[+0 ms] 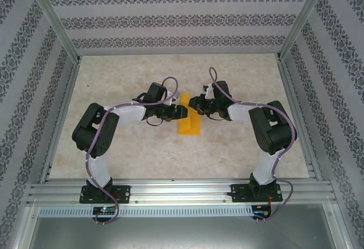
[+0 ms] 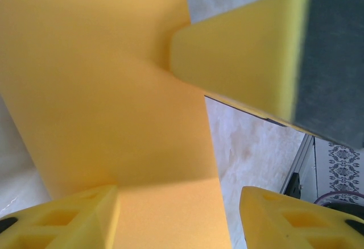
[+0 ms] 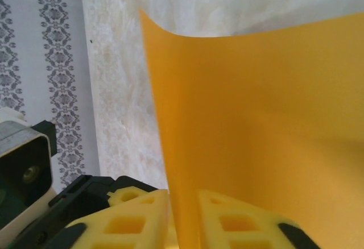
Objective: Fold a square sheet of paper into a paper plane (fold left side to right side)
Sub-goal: First fold in half a square sheet of paper at the center of the table.
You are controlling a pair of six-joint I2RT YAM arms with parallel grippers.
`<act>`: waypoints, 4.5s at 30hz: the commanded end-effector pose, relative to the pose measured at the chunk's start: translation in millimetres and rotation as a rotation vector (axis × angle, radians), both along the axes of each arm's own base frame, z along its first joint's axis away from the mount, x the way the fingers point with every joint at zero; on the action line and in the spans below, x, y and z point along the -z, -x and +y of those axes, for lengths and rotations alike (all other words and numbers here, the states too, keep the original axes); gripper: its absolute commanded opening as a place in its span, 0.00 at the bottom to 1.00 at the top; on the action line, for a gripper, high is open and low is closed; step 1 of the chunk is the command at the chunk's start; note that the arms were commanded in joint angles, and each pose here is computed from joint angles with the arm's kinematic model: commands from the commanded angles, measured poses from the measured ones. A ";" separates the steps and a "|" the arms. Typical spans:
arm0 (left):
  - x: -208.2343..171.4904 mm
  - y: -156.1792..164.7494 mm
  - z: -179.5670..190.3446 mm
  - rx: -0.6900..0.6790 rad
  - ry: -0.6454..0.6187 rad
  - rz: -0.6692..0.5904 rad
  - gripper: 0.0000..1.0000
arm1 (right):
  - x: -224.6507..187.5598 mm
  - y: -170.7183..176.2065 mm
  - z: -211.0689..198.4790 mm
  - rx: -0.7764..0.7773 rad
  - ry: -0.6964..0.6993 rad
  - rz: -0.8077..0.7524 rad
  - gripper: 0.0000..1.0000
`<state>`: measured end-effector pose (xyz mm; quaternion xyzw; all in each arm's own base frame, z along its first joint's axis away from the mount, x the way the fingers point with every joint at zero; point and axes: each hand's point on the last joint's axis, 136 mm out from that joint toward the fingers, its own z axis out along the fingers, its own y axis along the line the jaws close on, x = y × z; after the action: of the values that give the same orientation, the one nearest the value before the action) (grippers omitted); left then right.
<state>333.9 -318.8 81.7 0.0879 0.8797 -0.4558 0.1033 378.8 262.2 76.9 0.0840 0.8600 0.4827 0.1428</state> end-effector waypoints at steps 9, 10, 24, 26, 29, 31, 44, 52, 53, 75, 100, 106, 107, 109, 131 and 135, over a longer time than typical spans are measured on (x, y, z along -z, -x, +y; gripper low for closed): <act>-3.5 -22.7 35.9 -0.195 -0.250 -0.058 0.64 | 5.3 -3.8 -30.0 0.005 0.139 -0.037 0.02; 0.8 -24.7 42.1 -0.224 -0.291 -0.043 0.64 | 7.1 -3.7 -33.5 0.007 0.154 -0.034 0.03; 33.1 -29.3 8.1 -0.242 -0.381 0.076 0.62 | 26.4 -4.5 -46.7 -0.002 0.253 -0.008 0.06; 36.6 -30.0 6.9 -0.249 -0.406 0.085 0.61 | 29.2 -4.4 -48.1 0.001 0.263 -0.003 0.07; 41.5 -29.8 5.5 -0.253 -0.420 0.101 0.59 | 32.8 -4.1 -48.4 0.000 0.267 0.003 0.08; 45.1 -28.9 3.4 -0.248 -0.424 0.110 0.59 | 34.5 -3.8 -48.8 -0.002 0.273 0.005 0.09; 60.3 -24.4 -1.6 -0.240 -0.481 0.125 0.59 | 21.8 0.4 -73.8 0.016 0.397 -0.026 0.41; 65.0 -24.7 -3.6 -0.238 -0.487 0.134 0.59 | 19.0 9.7 -93.3 0.055 0.422 -0.023 0.45; 66.0 -24.5 -3.3 -0.237 -0.489 0.137 0.59 | 20.0 10.6 -94.5 0.058 0.425 -0.021 0.45; 75.9 -19.4 -11.9 -0.177 -0.505 0.144 0.60 | 22.3 12.5 -94.3 0.067 0.406 -0.011 0.45; 81.4 -16.0 -17.4 -0.134 -0.537 0.139 0.62 | 20.9 12.8 -90.0 0.060 0.393 -0.008 0.45; 82.4 -15.5 -16.7 -0.138 -0.543 0.145 0.62 | 19.5 12.7 -83.9 0.051 0.378 -0.008 0.43; 82.2 -15.8 -16.5 -0.140 -0.544 0.144 0.62 | 19.2 12.7 -81.9 0.048 0.373 -0.006 0.41; 82.6 -15.5 -16.4 -0.141 -0.545 0.147 0.62 | 20.6 12.9 -78.1 0.039 0.365 -0.001 0.39; 83.9 -14.8 -17.7 -0.155 -0.539 0.172 0.62 | 28.9 17.5 -65.9 0.027 0.365 0.033 0.35; 84.6 -14.5 -17.9 -0.156 -0.539 0.178 0.62 | 26.9 17.4 -69.1 0.042 0.371 0.032 0.34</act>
<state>367.1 -323.2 27.7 -0.0031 0.9758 -0.2063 0.0724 354.2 190.3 42.3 0.0810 0.9379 0.3073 0.1391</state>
